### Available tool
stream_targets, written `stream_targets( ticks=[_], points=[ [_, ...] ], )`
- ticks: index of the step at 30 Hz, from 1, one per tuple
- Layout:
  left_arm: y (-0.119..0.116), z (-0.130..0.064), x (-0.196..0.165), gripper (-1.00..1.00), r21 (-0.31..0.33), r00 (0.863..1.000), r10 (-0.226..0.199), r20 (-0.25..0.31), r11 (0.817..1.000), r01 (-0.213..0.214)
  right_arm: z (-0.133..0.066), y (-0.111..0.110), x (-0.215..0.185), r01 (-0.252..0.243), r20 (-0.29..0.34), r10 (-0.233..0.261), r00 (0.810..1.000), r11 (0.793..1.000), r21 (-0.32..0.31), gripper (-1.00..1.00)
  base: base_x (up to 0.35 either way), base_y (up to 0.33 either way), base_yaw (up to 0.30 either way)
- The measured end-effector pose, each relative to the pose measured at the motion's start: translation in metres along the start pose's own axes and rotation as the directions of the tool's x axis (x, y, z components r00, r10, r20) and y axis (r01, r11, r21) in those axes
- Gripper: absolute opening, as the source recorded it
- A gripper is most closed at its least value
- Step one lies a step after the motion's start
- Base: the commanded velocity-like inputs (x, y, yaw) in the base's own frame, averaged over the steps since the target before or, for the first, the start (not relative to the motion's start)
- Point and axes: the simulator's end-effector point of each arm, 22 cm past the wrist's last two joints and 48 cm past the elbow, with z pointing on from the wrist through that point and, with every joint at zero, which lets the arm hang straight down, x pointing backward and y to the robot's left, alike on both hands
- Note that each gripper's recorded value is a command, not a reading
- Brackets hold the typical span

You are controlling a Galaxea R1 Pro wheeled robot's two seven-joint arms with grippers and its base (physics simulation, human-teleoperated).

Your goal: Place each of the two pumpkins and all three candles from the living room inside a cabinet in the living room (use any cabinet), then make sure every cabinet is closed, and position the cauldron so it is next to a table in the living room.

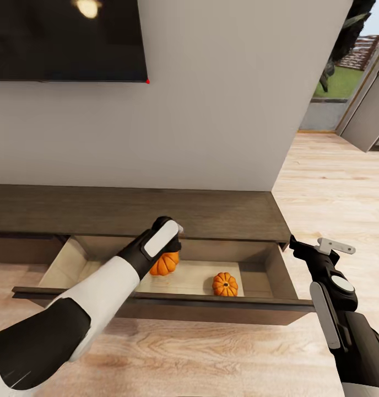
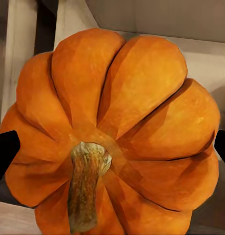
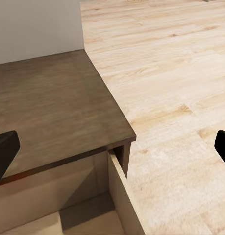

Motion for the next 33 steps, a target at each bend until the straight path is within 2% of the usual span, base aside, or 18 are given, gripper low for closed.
stream_targets(
  ticks=[2, 5, 8, 13, 17, 19, 20, 22, 23, 26, 31, 33],
  points=[
    [0.003, -0.001, -0.005, -1.00, -0.007, 1.000, -0.005, -0.003, 1.000, 0.005, 0.000, 0.000, 0.000, 0.000, 0.000, 0.000, 1.000, 1.000, 0.000, 1.00, 0.000, 0.000, 0.000],
    [0.007, 0.003, -0.001, -1.00, -0.005, 0.999, -0.016, -0.050, 1.000, 0.016, 0.000, 0.000, 0.000, 0.000, 0.001, 0.000, 1.000, 1.000, 0.000, 1.00, 0.000, 0.000, 0.000],
    [0.002, 0.000, 0.008, -1.00, 0.041, 0.989, 0.034, -0.144, 0.999, -0.028, 0.000, 0.000, -0.001, -0.001, 0.001, 0.001, 1.000, 1.000, 0.000, 1.00, 0.000, 0.000, 0.000],
    [-0.001, -0.007, 0.005, -1.00, 0.080, 0.981, 0.072, -0.181, 0.995, -0.058, 0.000, 0.000, -0.001, -0.002, 0.002, 0.002, 1.000, 1.000, 0.000, 1.00, 0.000, 0.000, 0.000],
    [-0.002, -0.008, 0.004, -1.00, 0.083, 0.981, 0.071, -0.181, 0.995, -0.057, 0.001, -0.006, -0.002, -0.008, 0.002, 0.008, 1.000, 1.000, 0.012, 1.00, 0.000, 0.000, 0.000],
    [-0.002, -0.008, 0.000, -1.00, 0.079, 0.985, 0.048, -0.168, 0.996, -0.035, 0.001, -0.008, -0.002, -0.010, 0.003, 0.010, 1.000, 1.000, 0.016, 1.00, 0.000, 0.000, 0.000],
    [-0.002, -0.007, -0.005, -1.00, 0.075, 0.989, 0.007, -0.149, 0.997, 0.004, 0.001, -0.009, -0.002, -0.011, 0.004, 0.011, 1.000, 1.000, 0.017, 1.00, 0.000, 0.000, 0.000],
    [-0.002, -0.006, -0.010, -1.00, 0.069, 0.991, -0.032, -0.129, 0.997, 0.041, 0.001, -0.009, -0.002, -0.012, 0.004, 0.011, 1.000, 1.000, 0.018, 1.00, 0.000, 0.000, 0.000],
    [-0.002, -0.006, -0.014, -1.00, 0.067, 0.991, -0.070, -0.112, 0.995, 0.077, 0.001, -0.010, -0.003, -0.012, 0.004, 0.012, 1.000, 1.000, 0.019, 1.00, 0.000, 0.000, 0.000],
    [-0.002, -0.005, -0.016, -1.00, 0.063, 0.990, -0.097, -0.099, 0.993, 0.104, 0.001, -0.010, -0.003, -0.013, 0.005, 0.012, 1.000, 1.000, 0.020, 1.00, 0.000, 0.000, 0.000],
    [-0.003, -0.004, -0.018, -1.00, 0.069, 0.990, -0.107, -0.094, 0.991, 0.114, 0.001, -0.012, -0.003, -0.014, 0.005, 0.014, 1.000, 1.000, 0.023, 1.00, 0.000, 0.000, 0.000],
    [-0.013, -0.004, -0.017, -1.00, 0.115, 0.988, -0.114, -0.100, 0.985, 0.125, 0.001, -0.012, -0.003, -0.014, 0.006, 0.014, 1.000, 1.000, 0.023, 1.00, 0.000, 0.000, 0.000]
  ],
)
